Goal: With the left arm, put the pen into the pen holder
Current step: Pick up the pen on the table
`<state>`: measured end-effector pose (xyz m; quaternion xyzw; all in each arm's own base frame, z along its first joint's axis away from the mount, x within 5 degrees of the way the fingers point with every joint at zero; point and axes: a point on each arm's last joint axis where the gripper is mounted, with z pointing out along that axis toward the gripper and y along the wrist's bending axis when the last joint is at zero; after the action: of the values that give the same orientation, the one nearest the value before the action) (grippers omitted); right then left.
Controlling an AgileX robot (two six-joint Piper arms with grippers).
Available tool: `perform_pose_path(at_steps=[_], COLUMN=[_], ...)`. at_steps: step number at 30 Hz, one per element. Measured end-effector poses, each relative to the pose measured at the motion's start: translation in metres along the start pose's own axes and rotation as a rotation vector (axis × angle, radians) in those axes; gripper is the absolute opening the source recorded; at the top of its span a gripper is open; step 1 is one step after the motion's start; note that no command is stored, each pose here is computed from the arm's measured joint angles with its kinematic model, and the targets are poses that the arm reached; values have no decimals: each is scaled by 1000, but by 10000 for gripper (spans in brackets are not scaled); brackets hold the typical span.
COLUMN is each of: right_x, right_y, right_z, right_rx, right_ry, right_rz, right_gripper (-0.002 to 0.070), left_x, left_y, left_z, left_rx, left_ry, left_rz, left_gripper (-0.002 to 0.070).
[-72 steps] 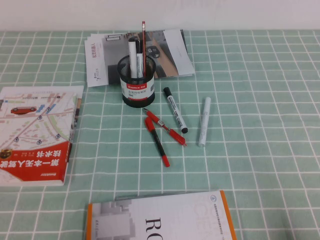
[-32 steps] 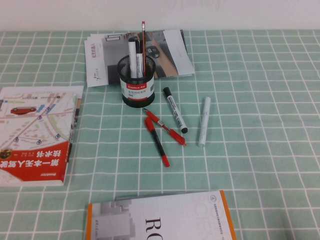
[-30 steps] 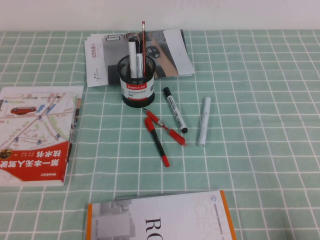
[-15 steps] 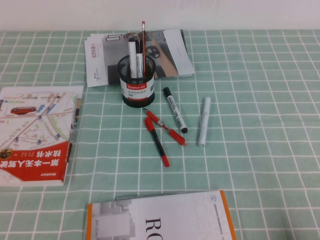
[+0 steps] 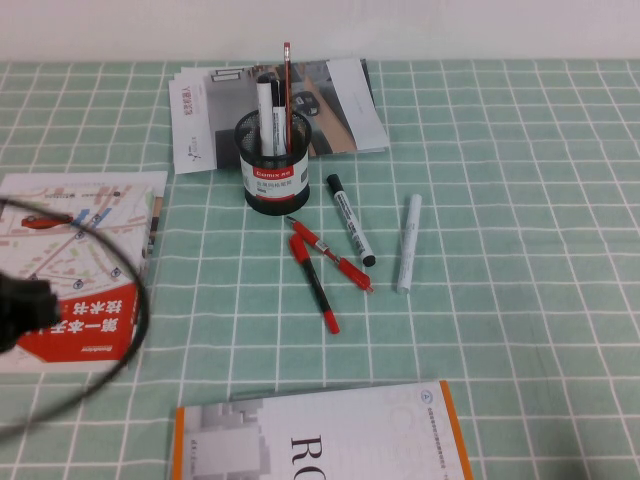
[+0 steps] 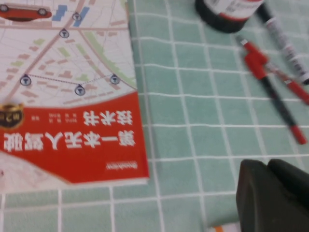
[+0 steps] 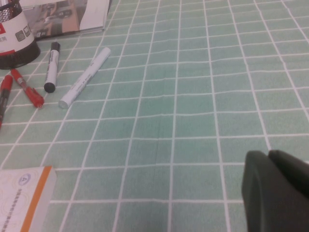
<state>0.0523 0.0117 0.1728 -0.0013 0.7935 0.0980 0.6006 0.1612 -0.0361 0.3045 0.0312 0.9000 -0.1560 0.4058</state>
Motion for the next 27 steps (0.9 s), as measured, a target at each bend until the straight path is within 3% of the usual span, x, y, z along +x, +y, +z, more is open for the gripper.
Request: perform_pose_path(at_steps=[5, 9, 13, 20, 27], right_x=[0, 0, 0, 0, 0], right_y=[0, 0, 0, 0, 0], right_z=[0, 0, 0, 0, 0], right_rx=[0, 0, 0, 0, 0], right_ry=[0, 0, 0, 0, 0], right_rz=[0, 0, 0, 0, 0], right_gripper=[-20, -20, -20, -20, -20], left_x=[-31, -47, -53, -66, -65], left_y=[6, -4, -27, -86, -129], left_z=[45, 82, 115, 166, 221], left_rx=[-10, 18, 50, 118, 121], left_ry=[120, 205, 265, 337, 429], left_rz=[14, 70, 121, 182, 254], left_gripper=[-1, -1, -1, -1, -1])
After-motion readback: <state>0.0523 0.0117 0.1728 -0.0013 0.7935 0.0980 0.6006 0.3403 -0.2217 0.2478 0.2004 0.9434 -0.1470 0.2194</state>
